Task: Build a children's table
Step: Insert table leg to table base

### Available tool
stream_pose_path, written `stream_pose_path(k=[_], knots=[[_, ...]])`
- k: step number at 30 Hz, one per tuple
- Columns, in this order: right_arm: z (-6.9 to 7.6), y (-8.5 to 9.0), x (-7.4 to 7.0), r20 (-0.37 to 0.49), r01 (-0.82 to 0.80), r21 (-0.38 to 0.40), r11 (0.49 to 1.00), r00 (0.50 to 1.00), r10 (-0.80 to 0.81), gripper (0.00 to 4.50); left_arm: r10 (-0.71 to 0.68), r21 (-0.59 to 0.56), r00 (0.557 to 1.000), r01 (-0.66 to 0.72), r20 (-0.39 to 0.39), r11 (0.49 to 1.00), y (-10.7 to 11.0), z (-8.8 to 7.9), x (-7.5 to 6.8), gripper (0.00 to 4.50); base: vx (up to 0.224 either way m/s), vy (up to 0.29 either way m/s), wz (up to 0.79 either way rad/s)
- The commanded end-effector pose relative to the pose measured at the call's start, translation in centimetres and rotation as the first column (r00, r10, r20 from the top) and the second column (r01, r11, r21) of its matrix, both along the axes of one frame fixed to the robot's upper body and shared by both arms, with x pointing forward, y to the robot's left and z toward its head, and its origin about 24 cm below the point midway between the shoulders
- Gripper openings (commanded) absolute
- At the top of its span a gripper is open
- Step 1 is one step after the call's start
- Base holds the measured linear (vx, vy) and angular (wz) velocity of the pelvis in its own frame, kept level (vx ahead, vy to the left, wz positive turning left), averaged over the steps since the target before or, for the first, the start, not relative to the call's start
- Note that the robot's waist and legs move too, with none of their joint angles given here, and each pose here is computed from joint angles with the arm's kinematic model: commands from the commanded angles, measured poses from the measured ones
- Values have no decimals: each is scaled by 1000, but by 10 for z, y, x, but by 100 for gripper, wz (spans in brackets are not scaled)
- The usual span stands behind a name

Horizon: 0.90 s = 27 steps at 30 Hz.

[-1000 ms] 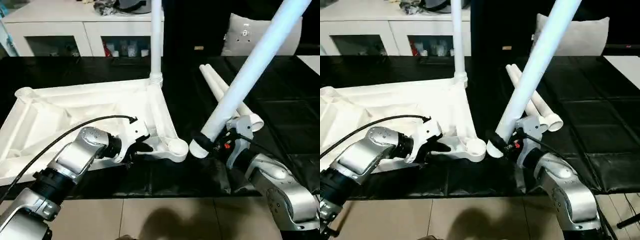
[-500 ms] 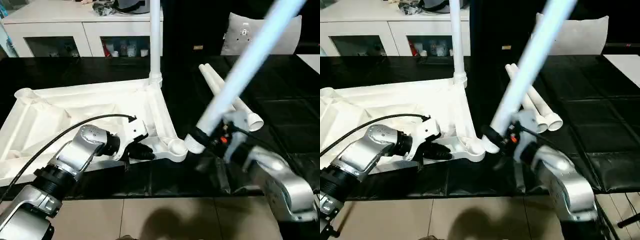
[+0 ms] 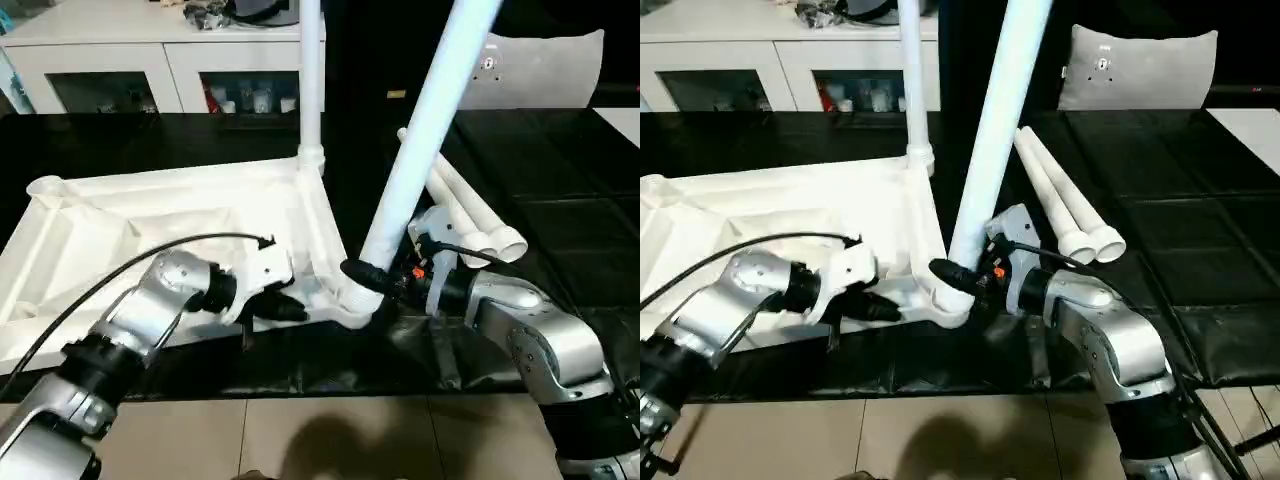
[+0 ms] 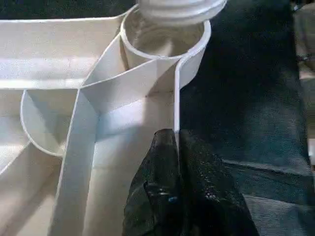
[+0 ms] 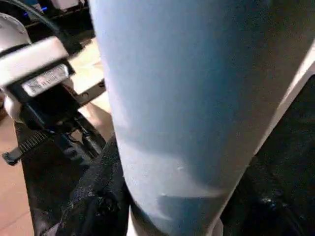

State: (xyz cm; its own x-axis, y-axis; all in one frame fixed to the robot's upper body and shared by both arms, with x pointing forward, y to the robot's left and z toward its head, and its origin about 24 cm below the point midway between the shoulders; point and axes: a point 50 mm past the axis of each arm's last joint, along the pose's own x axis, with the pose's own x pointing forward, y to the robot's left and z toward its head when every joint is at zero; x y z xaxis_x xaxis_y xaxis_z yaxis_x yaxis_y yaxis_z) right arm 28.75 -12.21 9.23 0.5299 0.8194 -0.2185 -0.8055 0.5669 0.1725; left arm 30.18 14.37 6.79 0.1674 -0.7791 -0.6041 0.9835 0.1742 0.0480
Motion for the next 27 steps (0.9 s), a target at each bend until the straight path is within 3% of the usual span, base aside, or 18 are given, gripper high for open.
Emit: stream_pose_path(k=[1, 3, 6, 10, 15, 27], knots=[[5, 3, 3, 32, -17, -4, 1000, 999, 17, 191, 23, -17, 999, -23, -40, 1000, 3, -1, -2, 0, 0, 0, 0], [4, 3, 3, 34, -18, -2, 1000, 999, 18, 191, 22, -59, 998, -25, -61, 998, 2, 0, -3, 55, 0, 0, 0], [3, 3, 4, 38, -11, 6, 1000, 999, 11, 191, 19, -61, 998, -22, -56, 998, 3, 0, -2, 58, 0, 0, 0], [1, 3, 4, 36, -11, 7, 1000, 999, 10, 191, 30, -22, 999, -31, -15, 999, 4, -5, 0, 96, 0, 0, 0], [0, 4, 5, 42, -14, 5, 1000, 999, 14, 191, 32, -41, 999, -33, -28, 999, 3, -5, 1, 98, 0, 0, 0], [-3, 4, 5, 48, -24, -19, 1000, 999, 25, 191, -5, -96, 1000, 3, -22, 995, -3, -9, 4, 1, 0, 0, 0]])
